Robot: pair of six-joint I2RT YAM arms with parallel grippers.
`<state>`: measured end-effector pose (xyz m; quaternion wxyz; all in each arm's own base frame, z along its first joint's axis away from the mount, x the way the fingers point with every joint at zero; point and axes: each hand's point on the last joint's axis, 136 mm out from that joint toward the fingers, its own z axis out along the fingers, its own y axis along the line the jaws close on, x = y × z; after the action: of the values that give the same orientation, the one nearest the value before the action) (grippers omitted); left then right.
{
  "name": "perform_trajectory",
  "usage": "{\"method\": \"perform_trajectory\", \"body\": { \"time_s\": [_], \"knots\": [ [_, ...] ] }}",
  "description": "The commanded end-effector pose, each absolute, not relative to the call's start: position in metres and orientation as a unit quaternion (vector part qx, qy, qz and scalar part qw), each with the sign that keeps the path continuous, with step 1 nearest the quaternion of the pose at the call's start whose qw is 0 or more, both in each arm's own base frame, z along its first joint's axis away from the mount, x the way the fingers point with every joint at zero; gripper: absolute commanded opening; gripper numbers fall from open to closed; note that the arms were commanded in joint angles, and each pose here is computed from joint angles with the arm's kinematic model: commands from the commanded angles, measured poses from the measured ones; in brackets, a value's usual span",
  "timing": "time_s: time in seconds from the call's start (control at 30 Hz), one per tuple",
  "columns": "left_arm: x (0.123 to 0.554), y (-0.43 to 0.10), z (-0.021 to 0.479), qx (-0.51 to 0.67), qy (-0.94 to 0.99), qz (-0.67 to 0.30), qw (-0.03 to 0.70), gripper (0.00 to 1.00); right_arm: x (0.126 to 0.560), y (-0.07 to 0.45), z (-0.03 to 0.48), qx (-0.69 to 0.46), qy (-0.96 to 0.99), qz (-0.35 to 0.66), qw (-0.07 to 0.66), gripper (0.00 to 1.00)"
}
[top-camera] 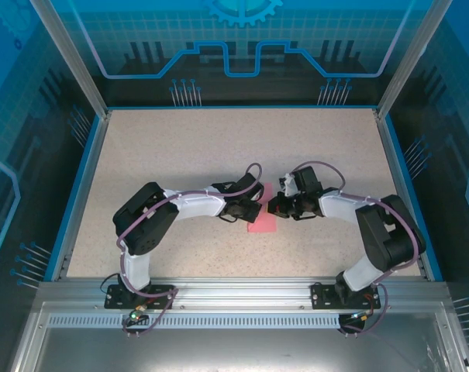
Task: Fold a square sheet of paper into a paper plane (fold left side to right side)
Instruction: Fold the triangle a second time at the center of the table.
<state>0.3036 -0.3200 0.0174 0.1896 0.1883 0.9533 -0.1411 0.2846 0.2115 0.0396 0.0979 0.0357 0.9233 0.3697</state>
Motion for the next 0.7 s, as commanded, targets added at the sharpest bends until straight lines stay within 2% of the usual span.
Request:
{"method": "perform_trajectory", "body": {
  "time_s": [0.0, 0.67],
  "knots": [
    [0.303, -0.321, 0.008, 0.199, 0.954, -0.141, 0.173, 0.00, 0.302, 0.226, 0.048, 0.037, 0.912, 0.396, 0.105, 0.00],
    [0.306, -0.321, 0.009, 0.201, 0.954, -0.137, 0.174, 0.00, 0.303, 0.229, 0.020, 0.028, 0.928, 0.362, 0.081, 0.00]
  ]
}}
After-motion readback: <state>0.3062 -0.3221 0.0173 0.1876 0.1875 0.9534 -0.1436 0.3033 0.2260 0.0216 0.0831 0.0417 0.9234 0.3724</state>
